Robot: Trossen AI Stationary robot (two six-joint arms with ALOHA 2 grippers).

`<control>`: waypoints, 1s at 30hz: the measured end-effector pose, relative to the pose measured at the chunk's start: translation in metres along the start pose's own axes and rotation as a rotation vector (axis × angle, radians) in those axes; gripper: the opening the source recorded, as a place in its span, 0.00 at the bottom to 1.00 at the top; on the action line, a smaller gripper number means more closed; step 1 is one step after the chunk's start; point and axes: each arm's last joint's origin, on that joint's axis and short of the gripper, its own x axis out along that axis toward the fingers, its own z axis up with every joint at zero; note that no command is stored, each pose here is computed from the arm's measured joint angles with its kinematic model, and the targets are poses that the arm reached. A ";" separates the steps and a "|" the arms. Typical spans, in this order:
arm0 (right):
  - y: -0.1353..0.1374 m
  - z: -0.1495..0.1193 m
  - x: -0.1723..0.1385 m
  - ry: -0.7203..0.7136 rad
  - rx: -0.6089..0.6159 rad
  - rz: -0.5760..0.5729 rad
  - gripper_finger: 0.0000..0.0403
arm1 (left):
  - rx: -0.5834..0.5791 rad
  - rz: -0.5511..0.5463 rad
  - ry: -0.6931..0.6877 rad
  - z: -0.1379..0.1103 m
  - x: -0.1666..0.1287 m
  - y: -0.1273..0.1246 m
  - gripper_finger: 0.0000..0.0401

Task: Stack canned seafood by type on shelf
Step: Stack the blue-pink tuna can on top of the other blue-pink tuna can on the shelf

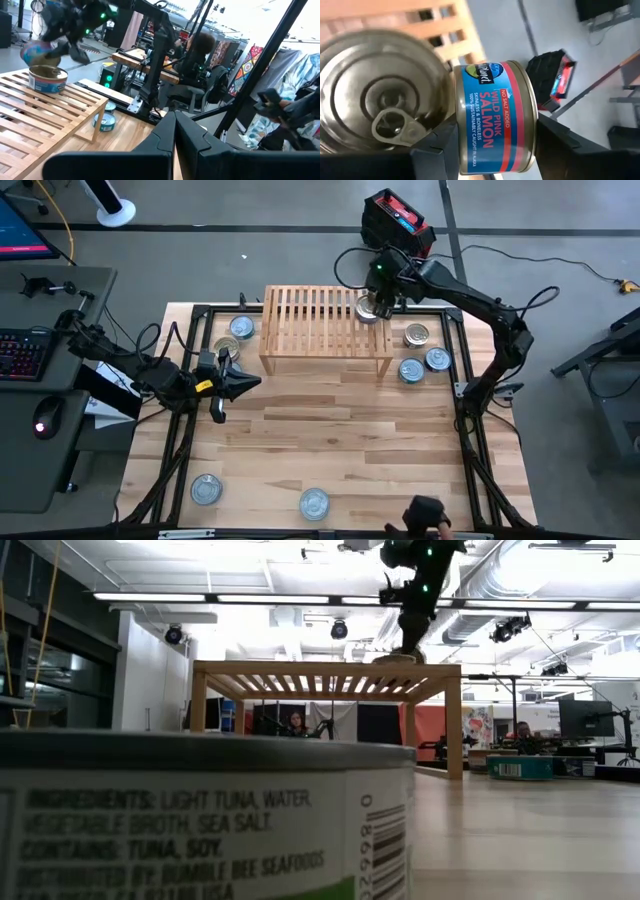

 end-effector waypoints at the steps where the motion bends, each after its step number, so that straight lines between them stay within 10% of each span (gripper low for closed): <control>1: -0.003 0.003 -0.006 -0.021 0.007 -0.008 0.42 | 0.000 0.000 0.000 0.000 0.000 0.000 0.00; 10: -0.011 0.022 -0.044 -0.171 0.050 -0.027 0.42 | 0.002 0.000 0.000 0.000 0.000 0.000 0.00; 21: 0.037 0.057 -0.024 -0.282 0.132 0.151 0.42 | 0.006 0.000 0.000 0.000 0.000 0.000 0.00; 30: 0.053 0.066 -0.001 -0.210 0.072 0.071 0.42 | -0.014 0.000 0.001 0.000 0.000 0.000 0.00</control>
